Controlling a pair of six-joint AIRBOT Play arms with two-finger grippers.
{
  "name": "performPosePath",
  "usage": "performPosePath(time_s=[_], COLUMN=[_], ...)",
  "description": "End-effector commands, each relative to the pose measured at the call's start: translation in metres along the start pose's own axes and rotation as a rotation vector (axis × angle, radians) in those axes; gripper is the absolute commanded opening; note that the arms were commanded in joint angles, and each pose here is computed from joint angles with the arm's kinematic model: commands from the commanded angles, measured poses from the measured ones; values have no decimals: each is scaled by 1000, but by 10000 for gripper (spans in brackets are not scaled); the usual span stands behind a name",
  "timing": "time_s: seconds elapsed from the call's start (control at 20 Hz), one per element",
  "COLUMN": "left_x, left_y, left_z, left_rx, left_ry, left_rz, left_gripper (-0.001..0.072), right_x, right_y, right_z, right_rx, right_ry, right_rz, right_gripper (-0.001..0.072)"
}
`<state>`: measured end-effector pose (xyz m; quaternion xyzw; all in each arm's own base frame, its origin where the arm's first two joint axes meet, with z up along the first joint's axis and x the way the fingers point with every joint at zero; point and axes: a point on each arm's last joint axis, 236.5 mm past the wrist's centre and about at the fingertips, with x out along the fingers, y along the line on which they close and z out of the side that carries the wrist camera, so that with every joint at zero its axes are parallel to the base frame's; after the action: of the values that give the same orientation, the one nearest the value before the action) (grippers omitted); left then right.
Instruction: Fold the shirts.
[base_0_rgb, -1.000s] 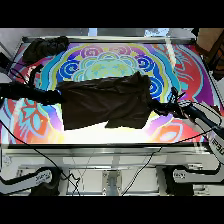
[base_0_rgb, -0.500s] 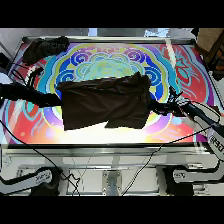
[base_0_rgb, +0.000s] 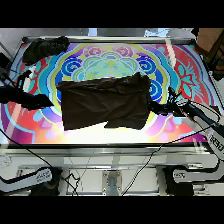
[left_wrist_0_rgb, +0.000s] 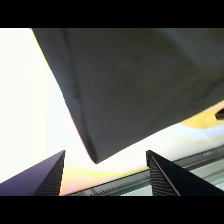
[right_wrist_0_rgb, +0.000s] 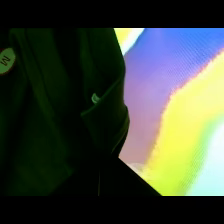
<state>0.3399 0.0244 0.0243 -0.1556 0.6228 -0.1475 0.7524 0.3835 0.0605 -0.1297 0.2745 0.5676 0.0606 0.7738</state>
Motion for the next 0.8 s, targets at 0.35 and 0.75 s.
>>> performPosePath(time_s=[0.35, 0.75], left_x=[60, 94], left_y=[40, 31], left_z=[-89, -99], left_rx=[-316, -353], left_ry=[171, 123], left_rz=[-28, -99], left_gripper=[645, 573], right_x=[0, 0], right_y=[0, 2], right_z=[2, 3], right_rx=[-20, -11], right_ry=[-8, -11], right_rz=[-1, 6], right_gripper=[23, 24])
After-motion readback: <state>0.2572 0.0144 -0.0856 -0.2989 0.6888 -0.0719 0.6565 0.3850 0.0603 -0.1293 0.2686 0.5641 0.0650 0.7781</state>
